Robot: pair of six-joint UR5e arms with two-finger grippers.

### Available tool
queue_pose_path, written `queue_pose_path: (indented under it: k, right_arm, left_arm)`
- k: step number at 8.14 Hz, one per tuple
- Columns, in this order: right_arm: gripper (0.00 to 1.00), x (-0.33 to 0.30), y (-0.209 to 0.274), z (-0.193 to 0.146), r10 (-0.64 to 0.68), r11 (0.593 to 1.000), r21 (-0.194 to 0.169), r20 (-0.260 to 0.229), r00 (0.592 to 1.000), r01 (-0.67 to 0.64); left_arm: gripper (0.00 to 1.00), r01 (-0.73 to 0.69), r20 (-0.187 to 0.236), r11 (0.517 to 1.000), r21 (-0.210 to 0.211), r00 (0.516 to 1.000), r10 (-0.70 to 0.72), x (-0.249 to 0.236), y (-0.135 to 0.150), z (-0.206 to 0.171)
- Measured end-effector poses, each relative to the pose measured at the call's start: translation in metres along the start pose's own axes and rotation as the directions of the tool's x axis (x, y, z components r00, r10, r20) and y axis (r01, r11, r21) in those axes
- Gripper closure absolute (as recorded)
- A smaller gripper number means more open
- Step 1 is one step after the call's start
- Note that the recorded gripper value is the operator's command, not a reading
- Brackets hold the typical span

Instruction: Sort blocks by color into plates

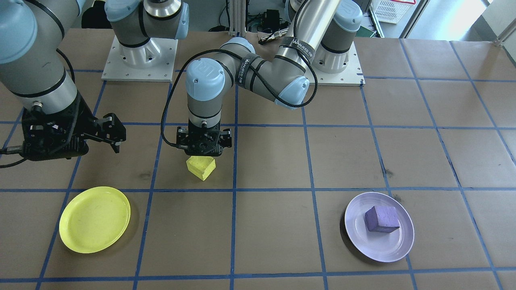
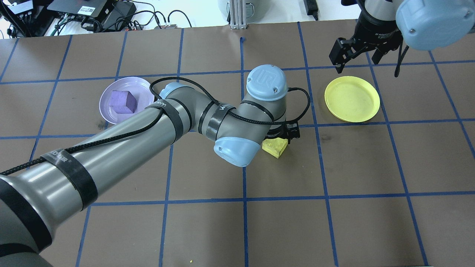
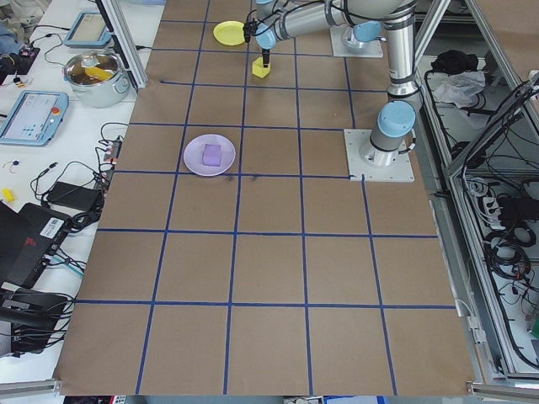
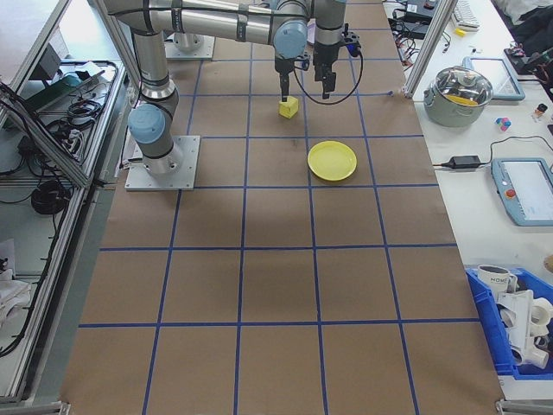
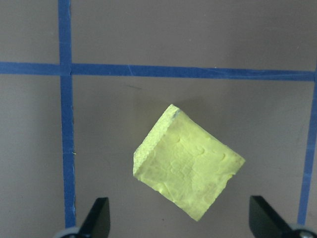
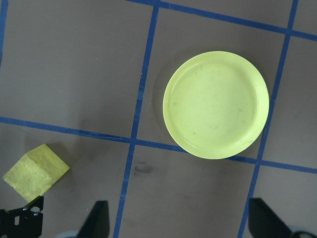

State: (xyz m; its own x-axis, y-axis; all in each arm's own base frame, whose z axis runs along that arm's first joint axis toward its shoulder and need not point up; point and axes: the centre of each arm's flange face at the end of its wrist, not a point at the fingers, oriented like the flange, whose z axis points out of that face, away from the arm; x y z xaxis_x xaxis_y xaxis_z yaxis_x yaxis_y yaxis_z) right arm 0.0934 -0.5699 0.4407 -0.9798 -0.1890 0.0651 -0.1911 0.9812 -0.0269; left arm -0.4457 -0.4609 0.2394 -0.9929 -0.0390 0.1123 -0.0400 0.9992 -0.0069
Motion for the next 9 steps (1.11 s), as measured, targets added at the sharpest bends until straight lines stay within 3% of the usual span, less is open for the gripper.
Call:
queue_pose_path:
  k: [2, 4, 6, 9]
  right_arm:
    - [0.0, 0.0, 0.0, 0.0, 0.0, 1.0, -0.002, 0.001, 1.0, 0.0]
    - [0.0, -0.001, 0.001, 0.001, 0.002, 1.0, -0.007, 0.005, 1.0, -0.002]
    - [0.0, -0.002, 0.0, 0.004, 0.025, 1.0, -0.015, 0.01, 1.0, -0.024]
    - [0.0, -0.012, 0.01, 0.022, 0.258, 0.964, -0.06, 0.012, 0.966, -0.257]
  left_arm:
    - [0.0, -0.003, -0.019, 1.0, 0.03, 1.0, 0.003, -0.005, -0.005, -0.026]
    - [0.0, -0.009, -0.016, 0.999, 0.035, 1.0, 0.01, -0.045, -0.027, -0.068]
    - [0.0, 0.016, 0.012, 1.0, 0.012, 1.0, -0.016, -0.13, -0.064, -0.113]
    - [0.0, 0.15, 0.063, 0.988, -0.023, 0.987, -0.149, -0.254, -0.114, -0.204]
